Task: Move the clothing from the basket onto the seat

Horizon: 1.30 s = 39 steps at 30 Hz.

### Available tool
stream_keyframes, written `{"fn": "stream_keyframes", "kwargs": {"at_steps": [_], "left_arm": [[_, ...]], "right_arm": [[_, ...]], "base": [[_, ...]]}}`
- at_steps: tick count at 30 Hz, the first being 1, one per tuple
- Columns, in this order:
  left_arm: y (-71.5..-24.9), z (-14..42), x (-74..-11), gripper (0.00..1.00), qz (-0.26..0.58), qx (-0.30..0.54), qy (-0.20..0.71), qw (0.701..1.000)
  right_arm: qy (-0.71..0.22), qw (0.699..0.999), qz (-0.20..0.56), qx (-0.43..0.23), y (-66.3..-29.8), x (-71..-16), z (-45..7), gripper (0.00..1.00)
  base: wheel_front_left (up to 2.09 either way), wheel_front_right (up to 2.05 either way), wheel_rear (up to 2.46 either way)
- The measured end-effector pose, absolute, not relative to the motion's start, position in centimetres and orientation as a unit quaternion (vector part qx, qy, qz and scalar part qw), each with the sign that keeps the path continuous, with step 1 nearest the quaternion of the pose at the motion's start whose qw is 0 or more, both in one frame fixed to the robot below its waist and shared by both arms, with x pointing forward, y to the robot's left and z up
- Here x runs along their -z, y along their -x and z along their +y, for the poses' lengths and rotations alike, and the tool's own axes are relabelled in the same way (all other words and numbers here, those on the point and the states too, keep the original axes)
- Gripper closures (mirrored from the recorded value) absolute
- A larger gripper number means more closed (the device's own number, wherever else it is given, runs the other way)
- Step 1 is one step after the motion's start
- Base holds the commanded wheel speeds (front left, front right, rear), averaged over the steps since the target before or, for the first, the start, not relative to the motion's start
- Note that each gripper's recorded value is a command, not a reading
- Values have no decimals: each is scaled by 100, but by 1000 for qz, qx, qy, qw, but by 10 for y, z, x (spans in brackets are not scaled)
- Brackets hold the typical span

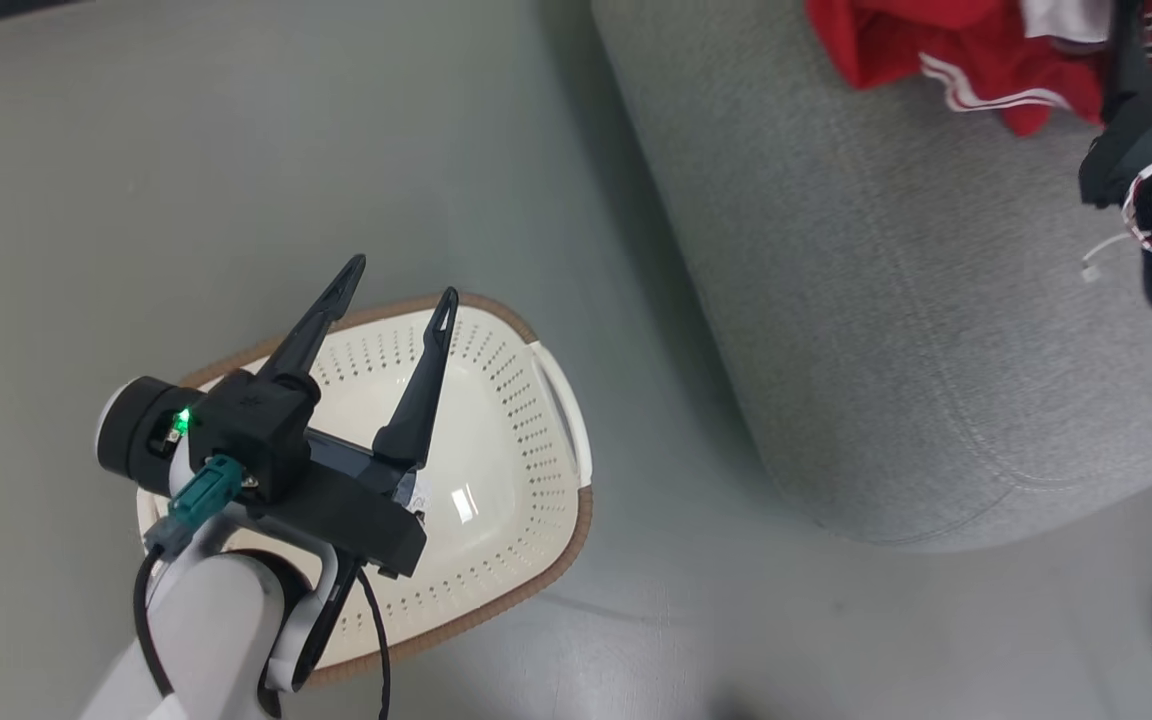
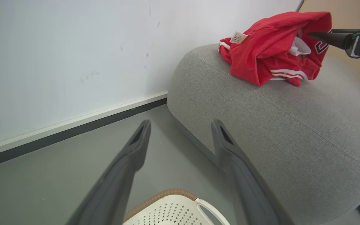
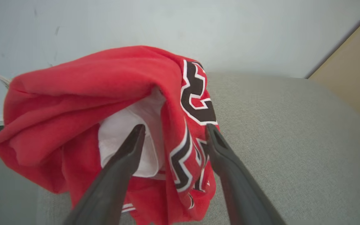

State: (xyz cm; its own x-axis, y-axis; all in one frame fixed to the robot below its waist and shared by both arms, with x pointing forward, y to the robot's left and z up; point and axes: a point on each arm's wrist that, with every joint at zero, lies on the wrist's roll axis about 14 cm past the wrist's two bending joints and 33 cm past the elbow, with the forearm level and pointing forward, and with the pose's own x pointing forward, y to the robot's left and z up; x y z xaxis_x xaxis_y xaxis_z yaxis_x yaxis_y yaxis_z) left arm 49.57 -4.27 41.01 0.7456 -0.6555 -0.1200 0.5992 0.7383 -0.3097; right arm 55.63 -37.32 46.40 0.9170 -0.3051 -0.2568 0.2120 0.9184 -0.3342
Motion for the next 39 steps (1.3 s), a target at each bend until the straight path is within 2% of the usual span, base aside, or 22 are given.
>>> {"fn": "stream_keyframes", "kwargs": {"at_steps": [9,21,26,39], "left_arm": [[-482,-52,-429,0,99,343,131,925],[-465,-31,-466,0,66,301,141,941],[-453,4,-472,0,61,245,144,957],[-414,98,-487,0,31,116,129,984]], "right_arm": [[135,971,133,145,-524,-494,-379,0],[123,985,53,105,-507,-560,-350,0],[88,992,41,76,-495,-559,-320,0],[4,999,23,-34,-466,-539,-205,0]], "base": [[0,0,0],[0,0,0],[0,0,0],[0,0,0]]}}
